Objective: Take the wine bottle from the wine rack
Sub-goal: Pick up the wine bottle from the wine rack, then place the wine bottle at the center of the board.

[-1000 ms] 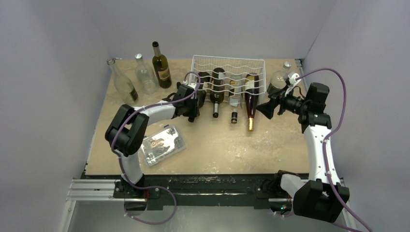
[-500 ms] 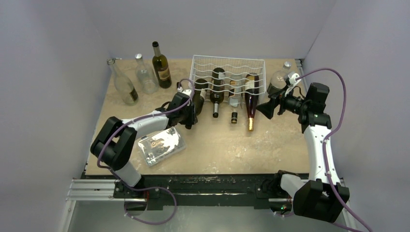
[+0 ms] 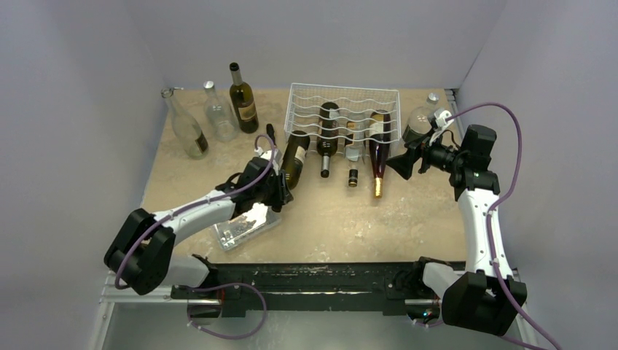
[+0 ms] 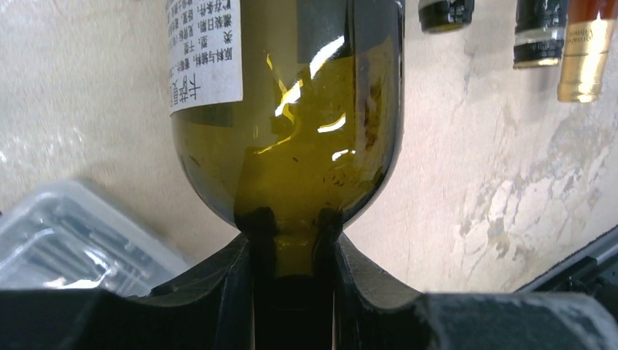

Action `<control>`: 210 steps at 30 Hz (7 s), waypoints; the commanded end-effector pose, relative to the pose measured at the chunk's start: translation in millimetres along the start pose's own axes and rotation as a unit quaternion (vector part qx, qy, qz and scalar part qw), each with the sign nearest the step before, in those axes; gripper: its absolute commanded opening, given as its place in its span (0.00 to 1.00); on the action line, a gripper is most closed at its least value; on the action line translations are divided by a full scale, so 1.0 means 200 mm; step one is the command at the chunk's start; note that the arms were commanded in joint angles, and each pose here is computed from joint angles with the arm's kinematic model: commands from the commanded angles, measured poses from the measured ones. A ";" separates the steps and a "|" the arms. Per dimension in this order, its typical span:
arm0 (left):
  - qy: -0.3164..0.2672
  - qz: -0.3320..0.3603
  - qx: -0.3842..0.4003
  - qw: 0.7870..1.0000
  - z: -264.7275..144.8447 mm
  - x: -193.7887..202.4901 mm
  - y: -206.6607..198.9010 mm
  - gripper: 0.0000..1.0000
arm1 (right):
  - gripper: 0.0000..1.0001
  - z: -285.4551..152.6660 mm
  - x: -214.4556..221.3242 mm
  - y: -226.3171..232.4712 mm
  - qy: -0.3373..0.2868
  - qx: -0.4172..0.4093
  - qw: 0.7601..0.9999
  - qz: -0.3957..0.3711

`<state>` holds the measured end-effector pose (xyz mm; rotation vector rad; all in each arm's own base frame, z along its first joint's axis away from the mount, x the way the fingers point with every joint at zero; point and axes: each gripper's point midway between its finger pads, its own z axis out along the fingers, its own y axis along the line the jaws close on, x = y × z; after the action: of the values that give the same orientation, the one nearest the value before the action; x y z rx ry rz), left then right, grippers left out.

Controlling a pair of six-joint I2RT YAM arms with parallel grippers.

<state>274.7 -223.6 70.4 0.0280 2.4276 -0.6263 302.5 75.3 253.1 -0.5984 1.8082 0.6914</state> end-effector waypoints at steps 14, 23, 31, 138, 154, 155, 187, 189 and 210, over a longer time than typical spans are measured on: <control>-0.050 -0.038 0.117 0.991 -0.34 -0.01 -0.21 0.00 | 0.99 -0.01 -0.05 -0.04 -0.006 0.017 0.999 -0.030; -0.022 -0.047 0.161 0.986 -0.48 0.11 -0.26 0.00 | 0.99 -0.01 -0.04 -0.01 -0.007 0.002 0.999 -0.042; 0.009 -0.050 0.219 0.974 -0.57 0.22 -0.37 0.00 | 0.99 -0.03 0.03 0.18 -0.016 -0.101 0.988 -0.119; 0.193 -0.003 0.403 0.895 -0.53 0.55 -1.14 0.00 | 0.91 0.34 0.95 0.91 0.161 -0.348 0.753 -0.534; 0.197 -0.003 0.401 0.895 -0.54 0.57 -1.12 0.30 | 0.20 0.34 0.91 0.94 0.160 -0.353 0.769 -0.509; 0.197 -0.004 0.400 0.895 -0.54 0.57 -1.11 0.34 | 0.19 0.34 0.91 0.94 0.159 -0.352 0.770 -0.507; 0.032 0.092 0.399 0.912 -0.85 0.34 -0.95 0.75 | 0.13 0.21 0.63 0.86 0.089 -0.325 0.833 -0.440; 0.013 0.095 0.398 0.912 -0.87 0.31 -0.94 0.75 | 0.13 0.20 0.61 0.85 0.086 -0.322 0.838 -0.433; -0.132 0.098 0.316 0.935 -0.92 0.15 -0.67 1.00 | 0.12 0.08 0.39 0.76 0.061 -0.289 0.888 -0.351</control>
<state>117.8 -269.3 246.9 0.4246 1.8487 -1.2582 184.7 179.7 155.2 -1.6797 1.4577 0.6578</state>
